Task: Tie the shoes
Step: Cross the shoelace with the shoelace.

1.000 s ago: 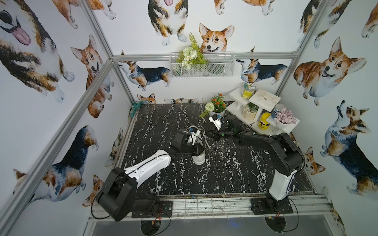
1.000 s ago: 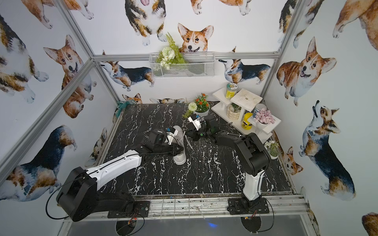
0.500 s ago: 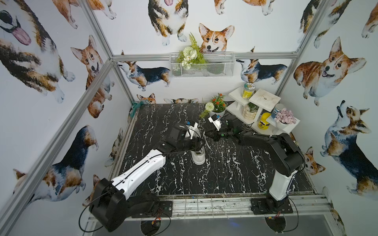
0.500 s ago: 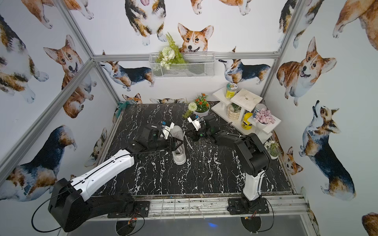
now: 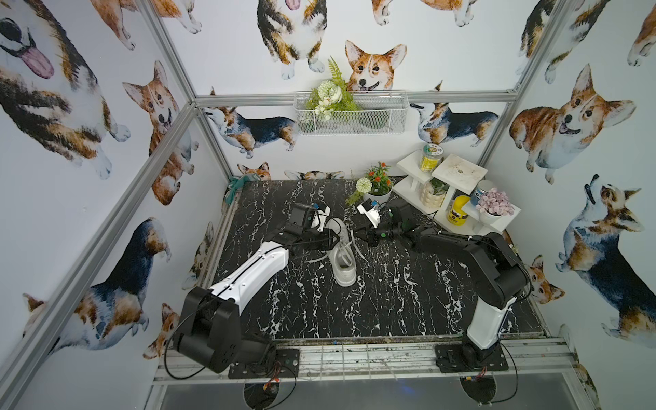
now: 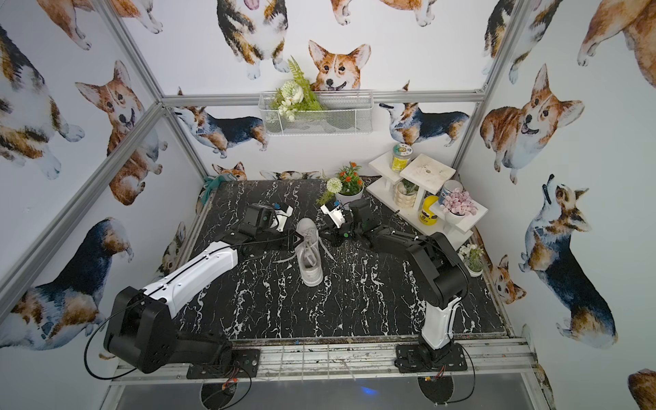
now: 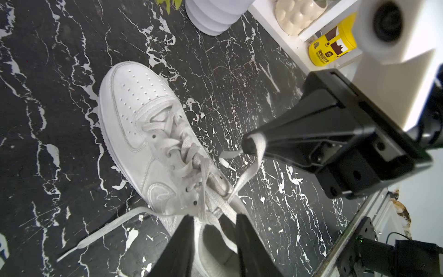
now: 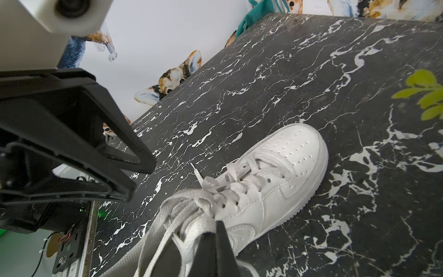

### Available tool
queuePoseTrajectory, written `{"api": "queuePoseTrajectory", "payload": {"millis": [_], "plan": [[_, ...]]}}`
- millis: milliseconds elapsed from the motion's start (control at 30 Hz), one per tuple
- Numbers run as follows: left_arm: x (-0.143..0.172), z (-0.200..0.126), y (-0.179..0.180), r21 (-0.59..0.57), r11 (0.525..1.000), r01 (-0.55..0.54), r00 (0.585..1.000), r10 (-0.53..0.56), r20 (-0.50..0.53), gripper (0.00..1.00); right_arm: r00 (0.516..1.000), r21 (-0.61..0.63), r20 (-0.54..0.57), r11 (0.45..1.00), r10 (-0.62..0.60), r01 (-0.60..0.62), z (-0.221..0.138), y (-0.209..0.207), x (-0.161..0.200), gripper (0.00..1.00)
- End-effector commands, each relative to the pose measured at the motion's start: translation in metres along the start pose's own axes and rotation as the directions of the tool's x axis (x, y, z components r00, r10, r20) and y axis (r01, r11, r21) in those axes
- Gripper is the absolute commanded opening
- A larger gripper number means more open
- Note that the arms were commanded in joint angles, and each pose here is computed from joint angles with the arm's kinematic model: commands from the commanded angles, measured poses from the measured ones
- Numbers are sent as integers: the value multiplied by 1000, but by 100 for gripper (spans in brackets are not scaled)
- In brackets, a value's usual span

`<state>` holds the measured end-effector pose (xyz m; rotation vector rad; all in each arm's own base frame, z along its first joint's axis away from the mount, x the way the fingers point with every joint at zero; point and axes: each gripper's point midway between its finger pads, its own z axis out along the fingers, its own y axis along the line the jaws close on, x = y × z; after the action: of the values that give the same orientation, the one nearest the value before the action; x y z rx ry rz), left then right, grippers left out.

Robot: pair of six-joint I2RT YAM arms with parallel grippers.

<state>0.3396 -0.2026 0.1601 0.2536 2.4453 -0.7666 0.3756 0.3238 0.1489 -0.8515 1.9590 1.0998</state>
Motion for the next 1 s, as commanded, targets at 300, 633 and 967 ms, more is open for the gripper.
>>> {"api": "queuePoseTrajectory", "payload": {"millis": [300,633,967], "plan": [[-4,21,2,30,999,-21,999,22,-36,32,999,4,-11,1000,-31,31,4,5,-1,0],[-2,33,1,55,998,-11,998,14,-57,24,999,3,-14,999,-35,35,3,8,-2,0],[-7,34,-2,69,997,-19,999,22,-49,4,998,-7,-22,998,-55,55,2,17,-1,0]]}}
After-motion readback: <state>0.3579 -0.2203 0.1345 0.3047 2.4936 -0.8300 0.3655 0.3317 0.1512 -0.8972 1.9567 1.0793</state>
